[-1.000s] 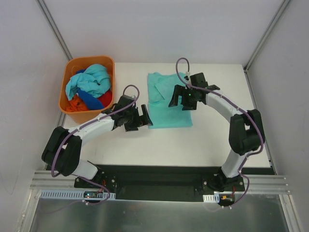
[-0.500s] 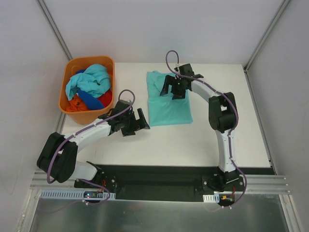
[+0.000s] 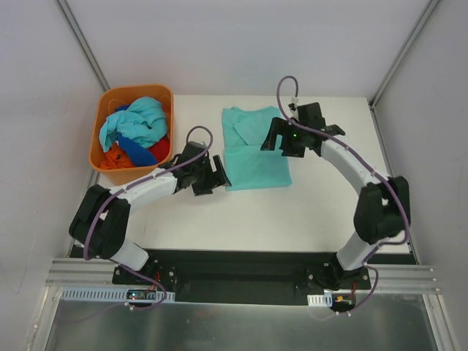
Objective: Fold and stack the t-shirts
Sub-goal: Grab one side of the 2/3 rectangular tshirt with both arms
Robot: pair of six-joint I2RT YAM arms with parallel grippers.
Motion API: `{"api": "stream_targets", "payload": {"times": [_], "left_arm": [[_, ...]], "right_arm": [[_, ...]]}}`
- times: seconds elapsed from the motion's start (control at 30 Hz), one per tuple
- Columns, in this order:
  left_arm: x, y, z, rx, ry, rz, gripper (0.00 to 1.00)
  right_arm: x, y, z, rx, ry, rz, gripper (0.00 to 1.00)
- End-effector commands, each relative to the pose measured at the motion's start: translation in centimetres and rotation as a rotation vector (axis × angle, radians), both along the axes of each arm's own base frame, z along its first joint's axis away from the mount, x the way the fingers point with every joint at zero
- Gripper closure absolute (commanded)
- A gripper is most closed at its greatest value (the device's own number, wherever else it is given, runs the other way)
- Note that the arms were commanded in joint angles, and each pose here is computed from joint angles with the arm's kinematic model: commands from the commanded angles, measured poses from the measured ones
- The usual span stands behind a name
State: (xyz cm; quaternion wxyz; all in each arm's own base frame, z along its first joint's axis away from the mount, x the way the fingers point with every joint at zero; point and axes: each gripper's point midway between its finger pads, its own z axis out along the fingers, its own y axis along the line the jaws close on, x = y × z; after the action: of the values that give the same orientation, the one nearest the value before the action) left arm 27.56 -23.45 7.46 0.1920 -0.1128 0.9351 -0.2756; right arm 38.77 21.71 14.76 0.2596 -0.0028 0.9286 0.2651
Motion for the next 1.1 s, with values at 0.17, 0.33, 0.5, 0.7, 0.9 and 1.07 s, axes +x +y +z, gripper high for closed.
{"api": "stream_targets", "payload": {"times": [0.17, 0.33, 0.5, 0.7, 0.9, 1.07], "left_arm": [[3.4, -2.6, -1.5, 0.007, 0.017, -0.024, 0.50], [3.3, -3.0, -3.7, 0.015, 0.079, -0.029, 0.63], [2.8, -3.9, -4.3, 0.005, 0.103, -0.058, 0.73], [2.7, -3.8, -5.2, 0.022, 0.116, -0.057, 1.00], [2.5, -3.3, -5.4, 0.048, 0.099, -0.054, 1.00], [2.5, -2.9, -5.3, 0.059, 0.087, -0.046, 1.00]], "right_arm": [[-6.9, -8.8, -4.3, -0.087, 0.121, -0.223, 0.03], [-7.4, -9.6, -5.2, -0.108, 0.143, -0.250, 0.03], [-7.3, -10.2, -5.9, -0.124, 0.163, -0.269, 0.02], [-7.2, -10.0, -7.2, -0.121, 0.202, -0.264, 0.06], [-5.9, -9.6, -8.5, -0.118, 0.235, -0.266, 0.20], [-4.7, -8.6, -9.9, -0.083, 0.276, -0.251, 0.50]]}}
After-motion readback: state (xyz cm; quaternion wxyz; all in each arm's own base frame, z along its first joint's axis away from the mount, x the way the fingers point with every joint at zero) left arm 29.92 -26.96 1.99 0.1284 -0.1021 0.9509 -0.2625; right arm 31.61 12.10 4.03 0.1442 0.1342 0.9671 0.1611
